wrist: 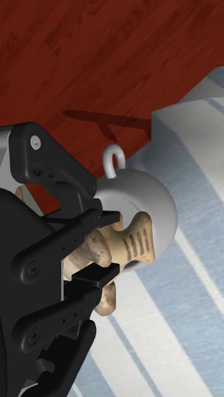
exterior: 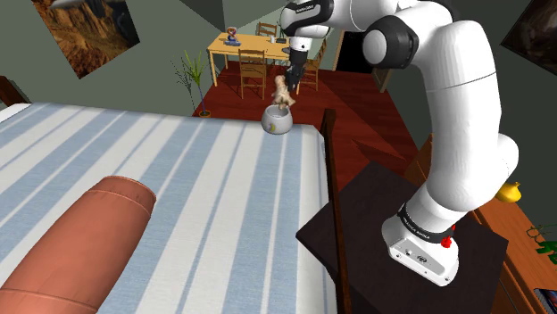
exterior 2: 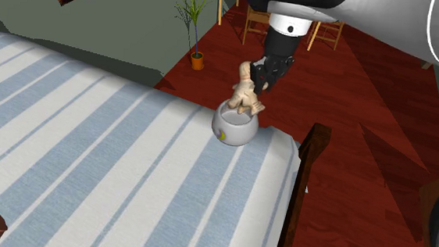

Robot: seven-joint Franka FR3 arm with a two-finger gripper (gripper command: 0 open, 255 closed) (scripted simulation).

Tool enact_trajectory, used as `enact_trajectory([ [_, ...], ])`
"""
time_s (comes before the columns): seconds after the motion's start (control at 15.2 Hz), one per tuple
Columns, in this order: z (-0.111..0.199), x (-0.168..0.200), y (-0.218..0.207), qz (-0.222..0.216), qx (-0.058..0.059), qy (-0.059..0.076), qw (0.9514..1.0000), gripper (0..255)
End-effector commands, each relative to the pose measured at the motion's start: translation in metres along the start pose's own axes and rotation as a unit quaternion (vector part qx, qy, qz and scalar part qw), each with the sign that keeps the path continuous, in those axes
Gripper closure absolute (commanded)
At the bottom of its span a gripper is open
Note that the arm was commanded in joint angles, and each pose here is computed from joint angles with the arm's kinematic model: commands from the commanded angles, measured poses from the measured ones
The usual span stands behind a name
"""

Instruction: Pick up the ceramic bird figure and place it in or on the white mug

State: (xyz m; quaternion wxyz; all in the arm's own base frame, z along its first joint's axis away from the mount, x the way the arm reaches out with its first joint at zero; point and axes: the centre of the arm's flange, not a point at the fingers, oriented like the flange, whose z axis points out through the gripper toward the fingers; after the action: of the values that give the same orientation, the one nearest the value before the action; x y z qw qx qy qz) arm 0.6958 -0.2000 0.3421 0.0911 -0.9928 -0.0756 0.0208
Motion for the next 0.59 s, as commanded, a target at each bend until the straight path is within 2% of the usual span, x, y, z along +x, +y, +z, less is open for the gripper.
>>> enact_trajectory([
  [0.0, 0.01, 0.002, 0.002, 0.0, 0.0, 0.001, 1.0, 255],
  [0.4, 0.041, 0.003, 0.008, 0.0, 0.0, 0.001, 1.0, 255],
  [0.53, 0.041, 0.003, 0.008, 0.0, 0.0, 0.001, 1.0, 255],
])
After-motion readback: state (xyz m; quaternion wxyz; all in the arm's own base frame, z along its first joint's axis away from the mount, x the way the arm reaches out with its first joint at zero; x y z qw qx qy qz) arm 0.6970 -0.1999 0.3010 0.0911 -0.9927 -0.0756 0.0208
